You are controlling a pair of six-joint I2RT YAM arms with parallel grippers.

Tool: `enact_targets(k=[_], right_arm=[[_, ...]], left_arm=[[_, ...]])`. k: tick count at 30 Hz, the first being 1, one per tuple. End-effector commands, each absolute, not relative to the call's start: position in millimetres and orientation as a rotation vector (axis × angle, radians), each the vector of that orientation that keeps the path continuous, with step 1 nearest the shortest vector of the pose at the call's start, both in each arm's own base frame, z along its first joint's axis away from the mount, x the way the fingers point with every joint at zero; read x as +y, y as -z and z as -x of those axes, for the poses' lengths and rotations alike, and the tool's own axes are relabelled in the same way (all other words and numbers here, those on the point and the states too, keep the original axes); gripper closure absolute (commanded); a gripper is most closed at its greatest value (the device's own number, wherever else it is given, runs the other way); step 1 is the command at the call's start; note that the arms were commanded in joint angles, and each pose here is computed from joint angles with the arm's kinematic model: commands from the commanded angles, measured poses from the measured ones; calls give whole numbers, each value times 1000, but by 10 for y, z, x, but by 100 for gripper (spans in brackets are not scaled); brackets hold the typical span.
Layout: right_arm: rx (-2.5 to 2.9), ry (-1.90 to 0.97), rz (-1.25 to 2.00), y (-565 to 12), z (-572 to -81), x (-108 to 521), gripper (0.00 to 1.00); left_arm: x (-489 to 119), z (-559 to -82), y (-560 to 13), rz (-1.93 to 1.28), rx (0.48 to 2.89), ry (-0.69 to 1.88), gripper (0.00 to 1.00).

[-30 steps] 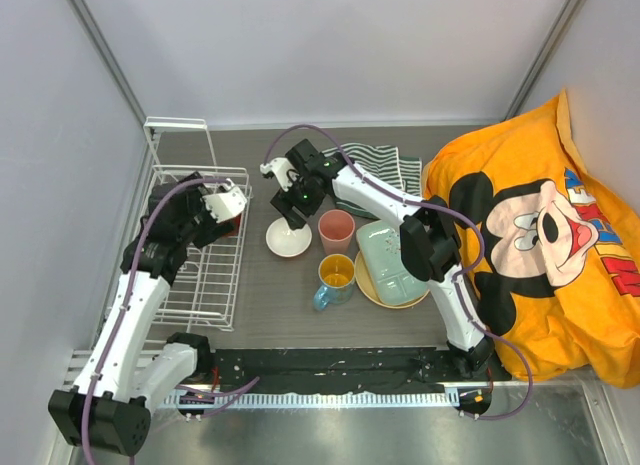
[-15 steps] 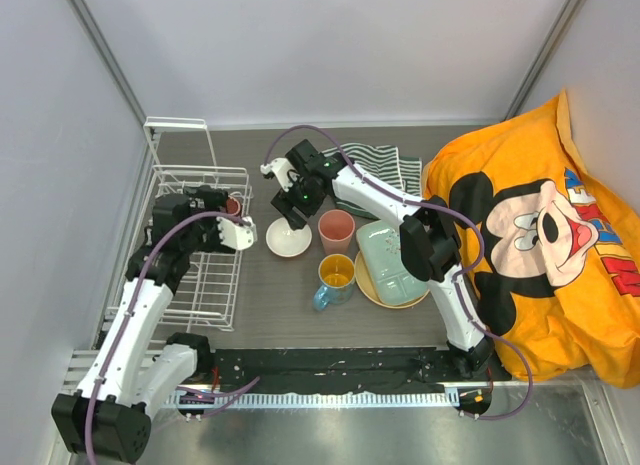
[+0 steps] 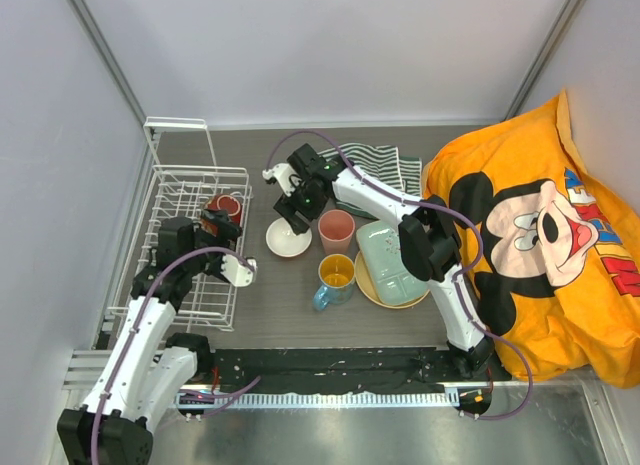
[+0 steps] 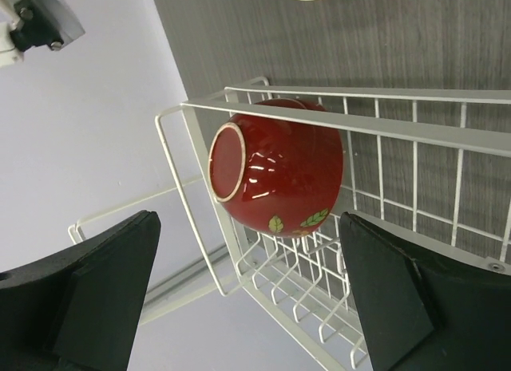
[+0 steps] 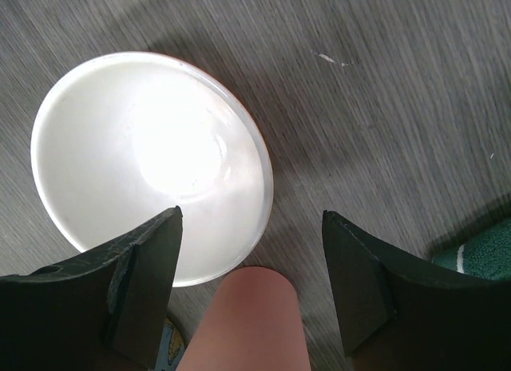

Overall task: Unload the mixed dishes from the dish rack
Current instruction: Pick up the bowl from the dish rack.

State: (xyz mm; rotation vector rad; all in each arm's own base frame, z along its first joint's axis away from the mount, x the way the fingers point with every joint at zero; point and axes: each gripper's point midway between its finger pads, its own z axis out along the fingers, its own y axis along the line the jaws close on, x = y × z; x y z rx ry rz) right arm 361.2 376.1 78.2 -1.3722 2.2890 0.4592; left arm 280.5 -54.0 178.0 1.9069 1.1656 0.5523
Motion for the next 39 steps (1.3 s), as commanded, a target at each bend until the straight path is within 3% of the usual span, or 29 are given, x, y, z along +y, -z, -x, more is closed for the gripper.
enact_targets(k=[1,20,39], right_arm=[[2226,-483,1374,-996,-3625,3782,25],[2239,-499,1378,-942,-3630,3759,25],[2261,-508,1412,-810,-3587,3744,25]], left_arm=[[-624,-2772,-1687,-2003,1044,-535,0],[-574,-2798,-1297,-2143,945,-542,0],[-603,-3022,-1361,-2090,867,-631,0]])
